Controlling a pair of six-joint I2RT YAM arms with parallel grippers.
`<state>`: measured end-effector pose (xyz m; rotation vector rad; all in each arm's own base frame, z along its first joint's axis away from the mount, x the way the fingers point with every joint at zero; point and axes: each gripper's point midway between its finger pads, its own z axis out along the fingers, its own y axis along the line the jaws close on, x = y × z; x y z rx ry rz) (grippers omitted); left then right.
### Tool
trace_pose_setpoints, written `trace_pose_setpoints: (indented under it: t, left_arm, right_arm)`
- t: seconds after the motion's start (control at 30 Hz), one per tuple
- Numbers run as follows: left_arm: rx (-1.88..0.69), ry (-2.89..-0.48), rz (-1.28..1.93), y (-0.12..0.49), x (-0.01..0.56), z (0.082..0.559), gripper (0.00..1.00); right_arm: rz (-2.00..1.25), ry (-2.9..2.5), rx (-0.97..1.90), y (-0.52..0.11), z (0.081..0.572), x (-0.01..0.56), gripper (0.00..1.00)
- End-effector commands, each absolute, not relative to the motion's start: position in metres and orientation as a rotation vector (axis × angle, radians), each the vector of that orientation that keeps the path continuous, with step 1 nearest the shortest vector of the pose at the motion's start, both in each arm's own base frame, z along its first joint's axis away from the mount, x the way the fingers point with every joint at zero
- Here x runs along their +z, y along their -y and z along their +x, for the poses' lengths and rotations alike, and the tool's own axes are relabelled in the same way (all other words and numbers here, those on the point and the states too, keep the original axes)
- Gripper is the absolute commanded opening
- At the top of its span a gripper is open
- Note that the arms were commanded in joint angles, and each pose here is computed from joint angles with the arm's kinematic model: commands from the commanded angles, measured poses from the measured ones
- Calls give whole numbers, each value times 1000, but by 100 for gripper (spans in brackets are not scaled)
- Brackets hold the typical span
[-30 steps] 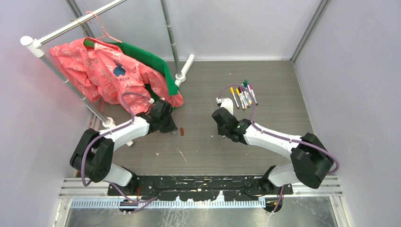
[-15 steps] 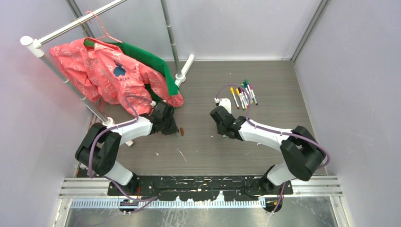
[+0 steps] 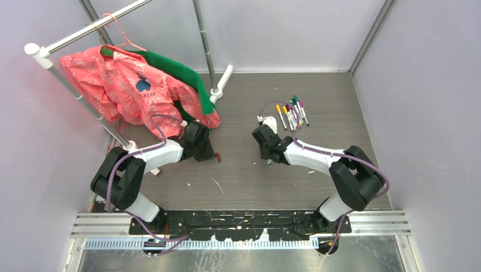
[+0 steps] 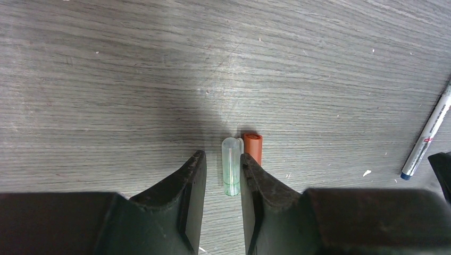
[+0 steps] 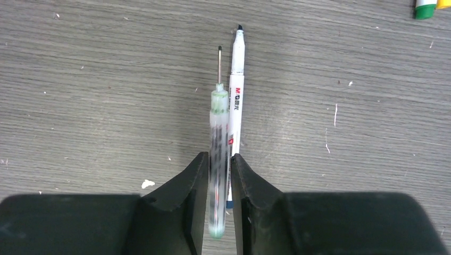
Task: Open the pen caps
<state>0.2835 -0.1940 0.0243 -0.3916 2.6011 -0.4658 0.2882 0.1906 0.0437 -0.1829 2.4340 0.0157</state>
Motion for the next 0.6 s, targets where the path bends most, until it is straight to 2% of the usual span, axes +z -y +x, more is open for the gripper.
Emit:
trace_pose_setpoints:
  t: [0.0,0.47,0.57]
  left_arm:
    - [-424,-2611,-401,187,21,278,31]
    - [-423,-2581,-414,182,32,276,31]
    - [-427,-2566,-415,181,37,276,31]
  right_arm:
    - [-168,-2372,66,-203,306,62,28]
    - [-162,-2350,52,-198,311,76,30]
    - [-141,-2335,31,-192,315,81,34]
